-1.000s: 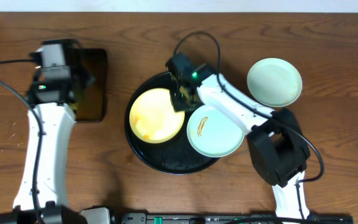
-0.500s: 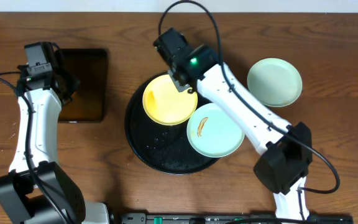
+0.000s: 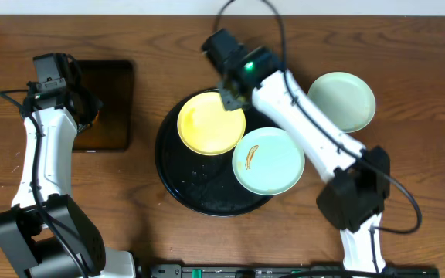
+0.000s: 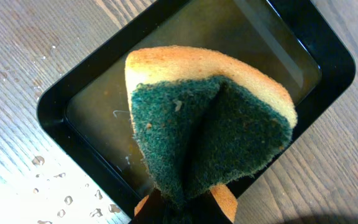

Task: Clean dirty plates on tray and stack at the side
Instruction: 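Lift the yellow plate with the right gripper toward the right side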

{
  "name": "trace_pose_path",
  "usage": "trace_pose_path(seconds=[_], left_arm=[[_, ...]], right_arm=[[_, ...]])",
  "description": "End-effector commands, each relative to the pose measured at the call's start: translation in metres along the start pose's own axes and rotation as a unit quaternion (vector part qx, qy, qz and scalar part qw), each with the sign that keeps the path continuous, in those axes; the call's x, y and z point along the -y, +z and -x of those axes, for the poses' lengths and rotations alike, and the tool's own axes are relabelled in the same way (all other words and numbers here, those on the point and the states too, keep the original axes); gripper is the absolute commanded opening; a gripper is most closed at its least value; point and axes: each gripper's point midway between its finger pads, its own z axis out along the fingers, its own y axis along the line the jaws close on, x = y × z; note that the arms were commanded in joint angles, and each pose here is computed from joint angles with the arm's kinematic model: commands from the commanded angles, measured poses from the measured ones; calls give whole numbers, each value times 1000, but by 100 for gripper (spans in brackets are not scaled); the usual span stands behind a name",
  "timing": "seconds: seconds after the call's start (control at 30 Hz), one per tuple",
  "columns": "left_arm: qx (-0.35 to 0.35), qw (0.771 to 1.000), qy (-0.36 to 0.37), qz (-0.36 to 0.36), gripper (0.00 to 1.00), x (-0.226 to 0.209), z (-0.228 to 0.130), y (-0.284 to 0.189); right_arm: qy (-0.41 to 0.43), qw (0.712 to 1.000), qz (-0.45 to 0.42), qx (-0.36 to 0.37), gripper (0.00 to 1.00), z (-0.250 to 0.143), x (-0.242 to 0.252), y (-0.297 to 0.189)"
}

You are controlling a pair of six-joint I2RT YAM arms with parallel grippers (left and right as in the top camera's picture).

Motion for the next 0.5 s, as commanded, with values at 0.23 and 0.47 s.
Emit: trace_pose_path(seconds=[0.23,0.47], left_arm=[[-11,1000,13,0,8,-2,-5,4],[-11,1000,13,0,7,-2,-5,4]], right_arm=[[72,980,89,-164,41,-45,-20,96],[54,977,75,-195,40,-65,-28,123]])
